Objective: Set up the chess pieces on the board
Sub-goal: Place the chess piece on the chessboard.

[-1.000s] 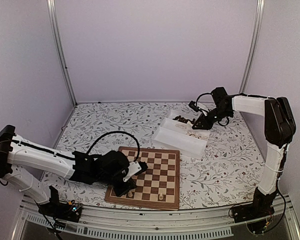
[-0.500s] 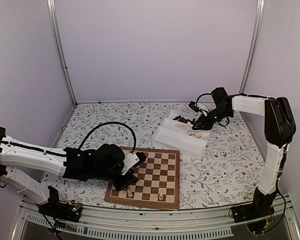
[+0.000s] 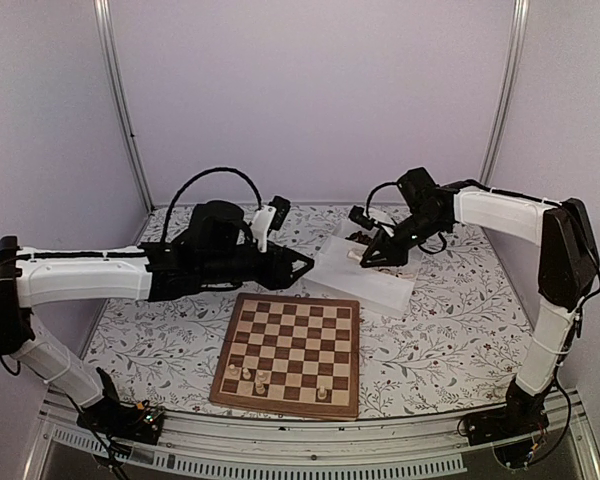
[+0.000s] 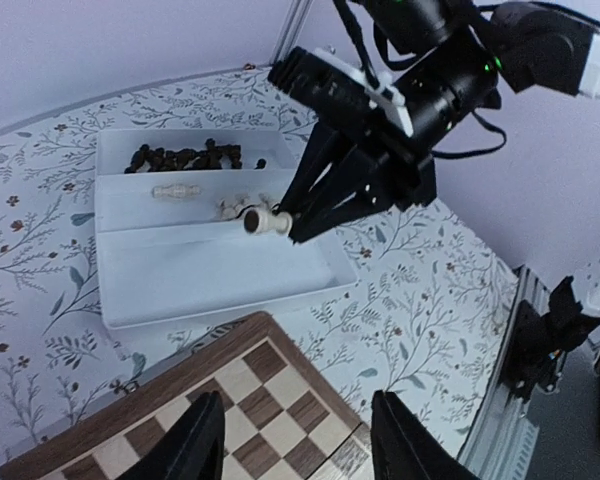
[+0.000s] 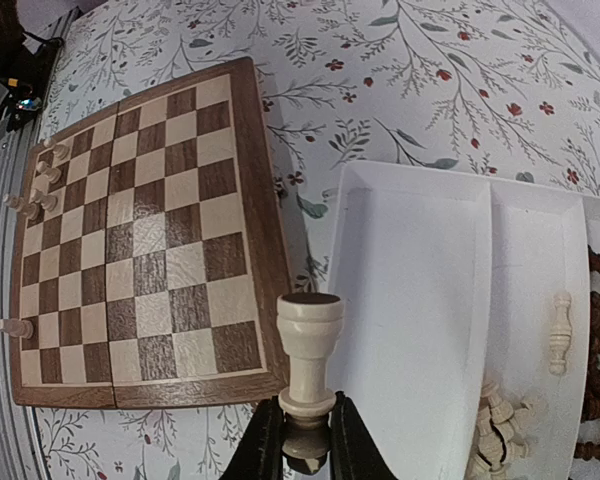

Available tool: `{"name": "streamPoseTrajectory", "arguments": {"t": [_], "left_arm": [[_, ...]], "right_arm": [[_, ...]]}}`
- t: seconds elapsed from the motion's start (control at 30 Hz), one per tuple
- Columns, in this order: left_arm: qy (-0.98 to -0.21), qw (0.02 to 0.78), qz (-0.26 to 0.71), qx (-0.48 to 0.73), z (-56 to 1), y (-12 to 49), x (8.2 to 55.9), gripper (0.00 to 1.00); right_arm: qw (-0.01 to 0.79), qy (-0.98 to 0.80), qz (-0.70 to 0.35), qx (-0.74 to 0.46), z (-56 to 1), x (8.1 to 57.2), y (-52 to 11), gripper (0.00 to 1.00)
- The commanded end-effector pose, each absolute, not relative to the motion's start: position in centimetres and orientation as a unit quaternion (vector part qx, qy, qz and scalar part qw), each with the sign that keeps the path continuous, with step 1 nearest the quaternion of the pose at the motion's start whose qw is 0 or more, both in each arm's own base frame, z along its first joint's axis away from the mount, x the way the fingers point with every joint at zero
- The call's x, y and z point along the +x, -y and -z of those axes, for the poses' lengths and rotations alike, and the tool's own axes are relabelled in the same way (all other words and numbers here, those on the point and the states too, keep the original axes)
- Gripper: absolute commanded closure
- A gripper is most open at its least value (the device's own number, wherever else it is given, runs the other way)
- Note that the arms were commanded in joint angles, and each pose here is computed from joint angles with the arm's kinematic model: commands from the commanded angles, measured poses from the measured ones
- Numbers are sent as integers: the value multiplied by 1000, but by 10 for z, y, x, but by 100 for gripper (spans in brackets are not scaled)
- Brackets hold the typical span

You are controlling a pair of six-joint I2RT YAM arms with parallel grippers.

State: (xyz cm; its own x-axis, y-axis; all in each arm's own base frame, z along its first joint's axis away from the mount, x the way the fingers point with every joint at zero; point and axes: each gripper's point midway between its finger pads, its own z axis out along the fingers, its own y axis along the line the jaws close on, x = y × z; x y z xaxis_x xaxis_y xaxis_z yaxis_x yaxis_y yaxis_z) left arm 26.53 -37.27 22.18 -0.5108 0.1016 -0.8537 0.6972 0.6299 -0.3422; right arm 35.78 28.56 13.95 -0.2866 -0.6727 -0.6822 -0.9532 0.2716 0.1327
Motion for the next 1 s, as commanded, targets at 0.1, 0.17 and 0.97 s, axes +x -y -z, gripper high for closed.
{"name": "streamPoseTrajectory", "arguments": {"t": [0.1, 0.17, 0.97], "left_arm": [[-765, 382, 471, 218, -231, 430, 287, 47], [-770, 369, 473, 218, -221, 438, 291, 47], [-792, 323, 480, 194, -181, 441, 308, 58]], "right_arm": [[253, -710, -286, -592, -168, 316, -318, 88], [253, -703, -289, -598, -171, 311, -322, 87], [242, -662, -333, -626, -184, 274, -334, 87]]}}
